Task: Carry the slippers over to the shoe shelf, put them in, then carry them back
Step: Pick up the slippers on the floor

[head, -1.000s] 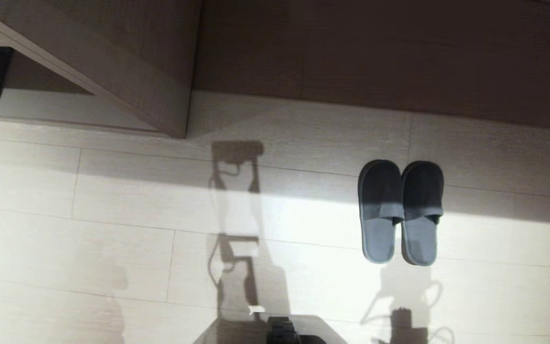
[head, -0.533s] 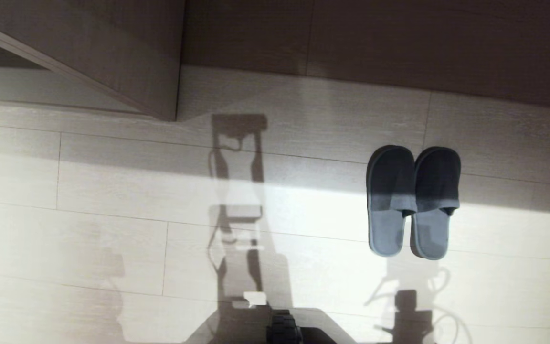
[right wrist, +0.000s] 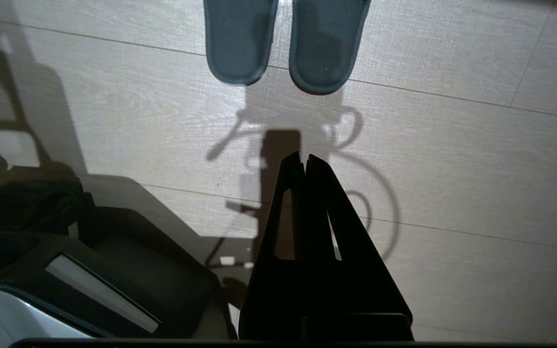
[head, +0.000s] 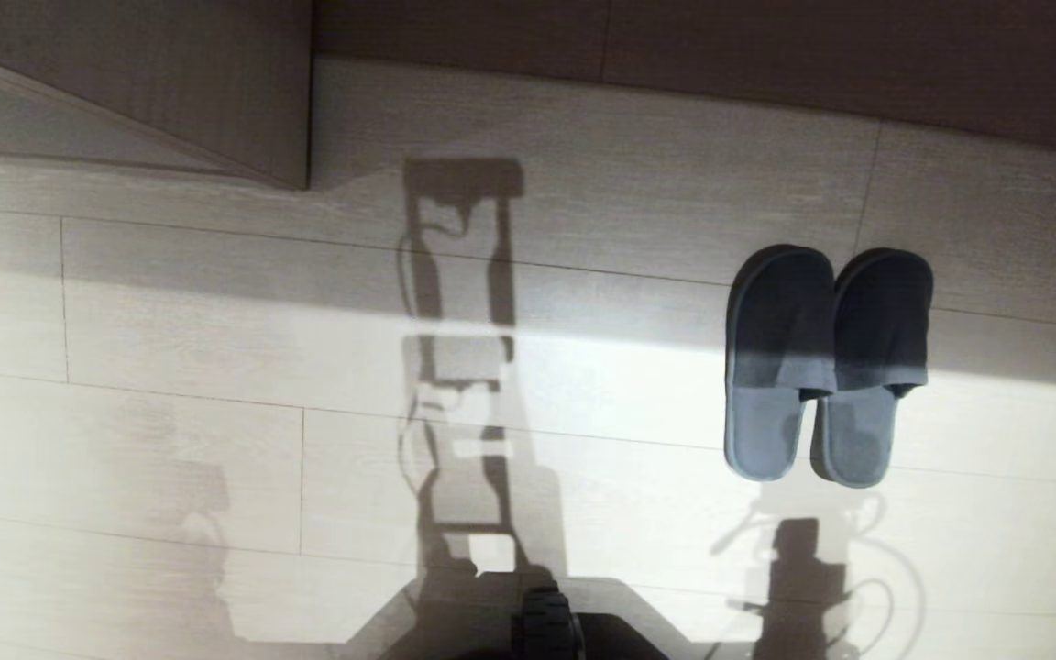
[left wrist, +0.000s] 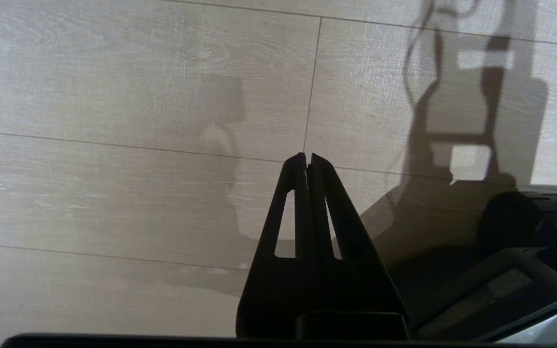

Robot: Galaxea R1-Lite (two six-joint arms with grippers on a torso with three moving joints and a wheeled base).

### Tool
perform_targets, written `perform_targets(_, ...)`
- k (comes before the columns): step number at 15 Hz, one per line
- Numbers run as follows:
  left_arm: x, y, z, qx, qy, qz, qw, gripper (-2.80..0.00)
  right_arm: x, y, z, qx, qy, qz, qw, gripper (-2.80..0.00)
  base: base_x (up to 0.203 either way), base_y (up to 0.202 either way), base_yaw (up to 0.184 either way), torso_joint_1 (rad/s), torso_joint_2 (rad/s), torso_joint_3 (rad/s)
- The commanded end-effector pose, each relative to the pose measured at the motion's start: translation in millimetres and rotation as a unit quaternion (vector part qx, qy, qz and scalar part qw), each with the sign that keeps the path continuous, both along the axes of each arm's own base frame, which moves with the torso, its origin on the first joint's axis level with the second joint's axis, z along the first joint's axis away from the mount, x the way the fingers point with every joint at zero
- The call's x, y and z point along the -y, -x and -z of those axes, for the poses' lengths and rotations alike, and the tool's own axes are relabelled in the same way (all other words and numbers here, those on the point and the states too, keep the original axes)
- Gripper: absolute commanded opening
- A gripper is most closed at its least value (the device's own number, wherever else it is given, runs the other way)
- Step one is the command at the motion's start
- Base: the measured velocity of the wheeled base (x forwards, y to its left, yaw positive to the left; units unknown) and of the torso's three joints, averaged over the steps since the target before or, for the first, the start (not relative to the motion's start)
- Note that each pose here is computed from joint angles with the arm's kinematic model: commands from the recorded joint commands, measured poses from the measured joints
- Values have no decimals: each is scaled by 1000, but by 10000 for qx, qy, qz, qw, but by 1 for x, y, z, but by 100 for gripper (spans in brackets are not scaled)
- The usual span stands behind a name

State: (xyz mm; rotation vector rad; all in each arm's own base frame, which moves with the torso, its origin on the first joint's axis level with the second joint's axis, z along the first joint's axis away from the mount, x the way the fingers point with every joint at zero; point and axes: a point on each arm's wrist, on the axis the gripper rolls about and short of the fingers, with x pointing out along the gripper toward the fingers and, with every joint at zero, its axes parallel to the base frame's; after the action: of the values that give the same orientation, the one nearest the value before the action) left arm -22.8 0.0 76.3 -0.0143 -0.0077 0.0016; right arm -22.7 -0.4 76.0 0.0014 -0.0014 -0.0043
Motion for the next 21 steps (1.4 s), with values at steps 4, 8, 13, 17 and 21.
perform_targets(4, 0, 0, 0, 0, -2, -7, 10000, -280, 0, 0, 0, -7, 7, -6, 10000, -280, 0, 0, 0, 4, 5, -117)
perform_targets(8, 0, 0, 0, 0, 5, -7, 10000, -280, 0, 0, 0, -7, -1, 9, 10000, -280, 0, 0, 0, 2, 1, -9)
perform_targets(13, 0, 0, 0, 0, 5, -7, 10000, -280, -1, -2, -35, -15, 99, -351, 9993, -280, 0, 0, 0, 0, 0, 0)
perform_targets(17, 0, 0, 0, 0, -1, -7, 10000, -280, -3, -37, -77, -502, 230, -601, 9967, -280, 0, 0, 0, 0, 0, 0)
perform_targets(21, 0, 0, 0, 8, -10, 1, 10000, -280, -4, -129, -104, -1118, 276, -649, 9912, -280, 0, 0, 0, 0, 0, 0)
